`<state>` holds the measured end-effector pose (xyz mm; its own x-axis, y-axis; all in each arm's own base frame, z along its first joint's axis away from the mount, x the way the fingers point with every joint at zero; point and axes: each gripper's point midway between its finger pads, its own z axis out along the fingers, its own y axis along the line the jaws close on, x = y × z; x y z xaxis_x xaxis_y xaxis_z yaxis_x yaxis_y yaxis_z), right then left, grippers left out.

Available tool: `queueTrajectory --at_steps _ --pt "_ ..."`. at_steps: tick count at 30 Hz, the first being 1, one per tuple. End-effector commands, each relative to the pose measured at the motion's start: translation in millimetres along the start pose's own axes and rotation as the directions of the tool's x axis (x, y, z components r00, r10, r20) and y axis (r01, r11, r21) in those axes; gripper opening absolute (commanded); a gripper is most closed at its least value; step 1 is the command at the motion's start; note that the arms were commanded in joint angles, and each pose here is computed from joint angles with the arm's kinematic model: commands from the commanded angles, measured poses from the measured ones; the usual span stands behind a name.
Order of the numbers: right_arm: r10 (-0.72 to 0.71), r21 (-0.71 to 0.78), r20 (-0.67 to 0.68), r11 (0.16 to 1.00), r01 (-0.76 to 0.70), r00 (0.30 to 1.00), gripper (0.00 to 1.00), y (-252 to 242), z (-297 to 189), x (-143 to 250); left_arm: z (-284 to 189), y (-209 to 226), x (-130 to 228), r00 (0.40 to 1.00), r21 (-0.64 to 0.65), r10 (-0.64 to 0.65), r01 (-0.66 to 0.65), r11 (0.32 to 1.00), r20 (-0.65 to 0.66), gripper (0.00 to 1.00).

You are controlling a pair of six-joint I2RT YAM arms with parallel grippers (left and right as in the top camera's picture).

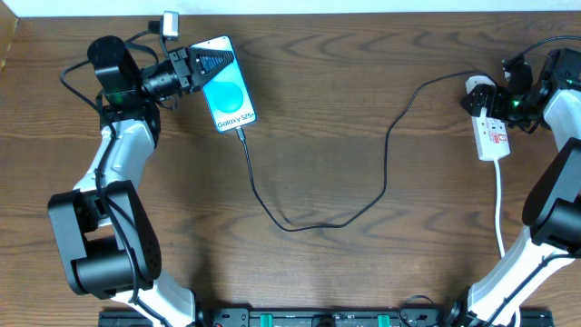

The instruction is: Plug charger to phone and switch on socket

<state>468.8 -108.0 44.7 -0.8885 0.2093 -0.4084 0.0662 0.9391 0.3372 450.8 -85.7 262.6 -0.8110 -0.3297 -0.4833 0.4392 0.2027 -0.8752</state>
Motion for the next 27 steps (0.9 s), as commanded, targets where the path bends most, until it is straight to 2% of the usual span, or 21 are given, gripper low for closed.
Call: queueTrajectory --at_steps 1,20,27 --pt "0.010 -0.082 -0.027 0.997 -0.012 1.000 0.99 18 5 5 1 -10 1 0.999 0.016 0.042 -0.042 0.999 -0.014 0.08" --pt "-0.016 -0.101 -0.059 0.995 0.010 0.998 0.99 38 13 11 1 -10 1 0.999 0.016 0.042 -0.041 0.999 -0.014 0.07" --pt "0.027 -0.104 -0.099 0.994 -0.037 0.995 0.99 35 24 21 1 -10 1 0.999 0.016 0.042 -0.042 0.999 -0.014 0.07"
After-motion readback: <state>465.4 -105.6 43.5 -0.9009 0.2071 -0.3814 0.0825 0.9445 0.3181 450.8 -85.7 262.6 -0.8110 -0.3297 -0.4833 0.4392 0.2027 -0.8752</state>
